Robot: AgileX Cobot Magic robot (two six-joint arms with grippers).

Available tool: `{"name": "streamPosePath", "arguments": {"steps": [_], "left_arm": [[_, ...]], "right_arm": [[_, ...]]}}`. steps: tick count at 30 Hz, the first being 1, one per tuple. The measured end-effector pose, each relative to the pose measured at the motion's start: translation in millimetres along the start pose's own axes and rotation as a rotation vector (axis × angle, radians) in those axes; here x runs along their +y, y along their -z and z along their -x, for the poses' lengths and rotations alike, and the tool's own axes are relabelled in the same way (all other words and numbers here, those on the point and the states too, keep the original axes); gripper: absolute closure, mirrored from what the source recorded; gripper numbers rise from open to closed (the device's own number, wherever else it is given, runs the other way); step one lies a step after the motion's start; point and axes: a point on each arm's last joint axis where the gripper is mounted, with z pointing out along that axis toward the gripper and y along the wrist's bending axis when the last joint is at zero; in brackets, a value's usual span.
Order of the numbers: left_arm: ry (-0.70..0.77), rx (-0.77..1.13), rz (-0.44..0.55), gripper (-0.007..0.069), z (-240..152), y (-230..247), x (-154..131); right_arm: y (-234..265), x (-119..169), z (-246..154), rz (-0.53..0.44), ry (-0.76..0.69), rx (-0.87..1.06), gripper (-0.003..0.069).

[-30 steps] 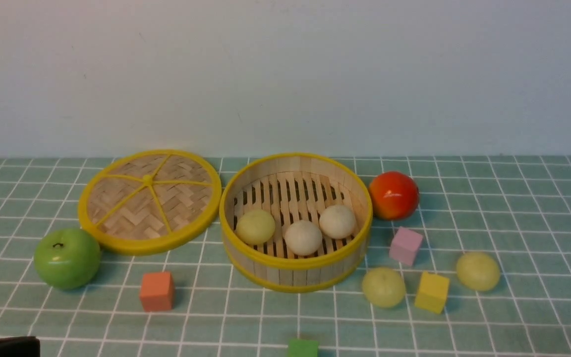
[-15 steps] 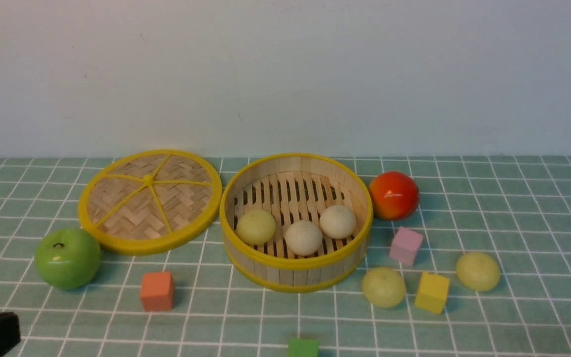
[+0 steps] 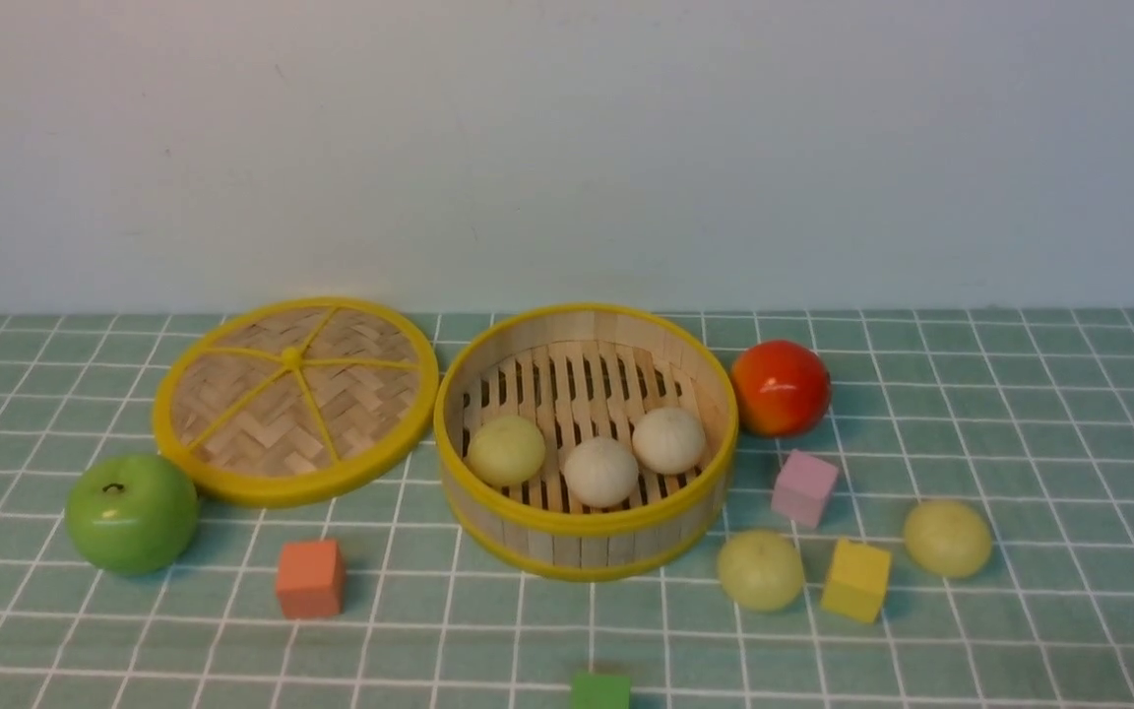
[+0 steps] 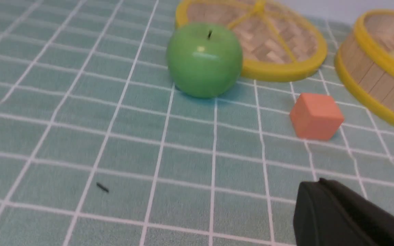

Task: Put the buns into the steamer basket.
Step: Use the right arm to grab a steamed stuffed bun

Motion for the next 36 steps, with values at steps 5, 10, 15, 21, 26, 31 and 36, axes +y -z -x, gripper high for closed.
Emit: {"name": "streamPosePath", "arguments": {"steps": [5, 10, 15, 21, 26, 31, 36], "left_arm": [[0.006, -0.009, -0.002, 0.0624, 0.4, -0.2, -0.1], [0.009, -0.008, -0.002, 0.0622, 0.1, -0.3, -0.1], [0.009, -0.008, -0.002, 0.0621, 0.1, -0.3, -0.1], [0.01, -0.008, -0.002, 0.0621, 0.1, -0.3, -0.2], [0.01, -0.008, -0.002, 0.0617, 0.1, -0.3, -0.2], [0.01, -0.008, -0.002, 0.061, 0.1, -0.3, -0.2], [0.01, -0.008, -0.002, 0.0606, 0.1, -0.3, -0.2]], "right_arm": [[0.0, 0.0, 0.0, 0.0, 0.0, 0.0, 0.0419], [0.0, 0.0, 0.0, 0.0, 0.0, 0.0, 0.0419], [0.0, 0.0, 0.0, 0.0, 0.0, 0.0, 0.0419], [0.0, 0.0, 0.0, 0.0, 0.0, 0.0, 0.0419], [0.0, 0.0, 0.0, 0.0, 0.001, 0.0, 0.0419], [-0.5, 0.1, 2.3, 0.0, 0.026, -0.037, 0.0419], [1.3, 4.0, 17.2, 0.039, 0.044, -0.208, 0.0419]]}}
